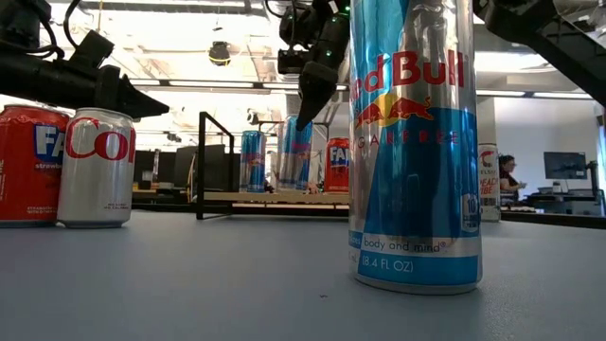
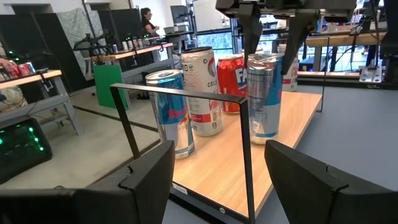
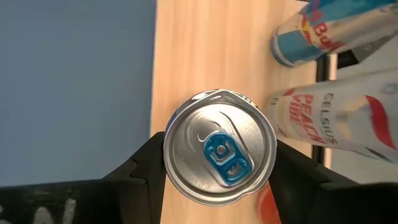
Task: Place canned beverage on shelf
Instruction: Put the top blue soda can on the shelf aligned with the other blue soda can
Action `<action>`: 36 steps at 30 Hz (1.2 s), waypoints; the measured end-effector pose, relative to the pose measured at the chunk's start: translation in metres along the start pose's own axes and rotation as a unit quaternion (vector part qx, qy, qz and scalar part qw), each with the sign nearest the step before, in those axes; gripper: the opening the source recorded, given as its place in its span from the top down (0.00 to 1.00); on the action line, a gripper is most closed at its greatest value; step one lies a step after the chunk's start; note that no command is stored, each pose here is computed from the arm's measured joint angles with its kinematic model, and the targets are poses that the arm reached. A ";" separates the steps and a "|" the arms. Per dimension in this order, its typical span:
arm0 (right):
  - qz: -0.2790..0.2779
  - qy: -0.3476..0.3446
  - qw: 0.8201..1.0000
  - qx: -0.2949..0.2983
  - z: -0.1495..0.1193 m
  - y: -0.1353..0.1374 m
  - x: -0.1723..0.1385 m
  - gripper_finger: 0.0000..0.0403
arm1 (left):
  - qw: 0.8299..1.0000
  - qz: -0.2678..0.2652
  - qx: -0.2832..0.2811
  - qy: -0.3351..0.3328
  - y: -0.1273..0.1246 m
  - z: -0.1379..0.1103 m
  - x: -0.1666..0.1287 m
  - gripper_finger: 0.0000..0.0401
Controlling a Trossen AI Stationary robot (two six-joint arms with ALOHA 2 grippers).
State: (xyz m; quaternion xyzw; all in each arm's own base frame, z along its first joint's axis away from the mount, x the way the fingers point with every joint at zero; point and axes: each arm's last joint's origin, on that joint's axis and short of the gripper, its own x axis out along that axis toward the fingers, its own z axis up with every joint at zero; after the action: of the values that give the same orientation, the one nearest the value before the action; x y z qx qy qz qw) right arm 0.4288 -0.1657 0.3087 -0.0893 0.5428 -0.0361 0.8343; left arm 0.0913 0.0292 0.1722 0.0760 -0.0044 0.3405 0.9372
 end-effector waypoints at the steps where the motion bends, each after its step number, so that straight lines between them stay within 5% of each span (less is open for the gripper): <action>1: -0.002 0.000 1.000 0.000 0.000 0.000 0.000 0.45 | 1.000 0.000 0.000 0.000 0.000 0.000 0.000 0.40; 36: -0.015 0.011 1.000 0.025 -0.001 0.001 0.000 0.39 | 1.000 0.000 0.000 0.000 0.000 0.000 0.000 0.40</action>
State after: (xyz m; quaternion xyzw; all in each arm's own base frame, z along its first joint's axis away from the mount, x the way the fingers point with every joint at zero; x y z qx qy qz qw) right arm 0.4283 -0.1651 0.3084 -0.0762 0.5492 -0.0630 0.8298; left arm 0.0913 0.0292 0.1721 0.0761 -0.0041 0.3403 0.9372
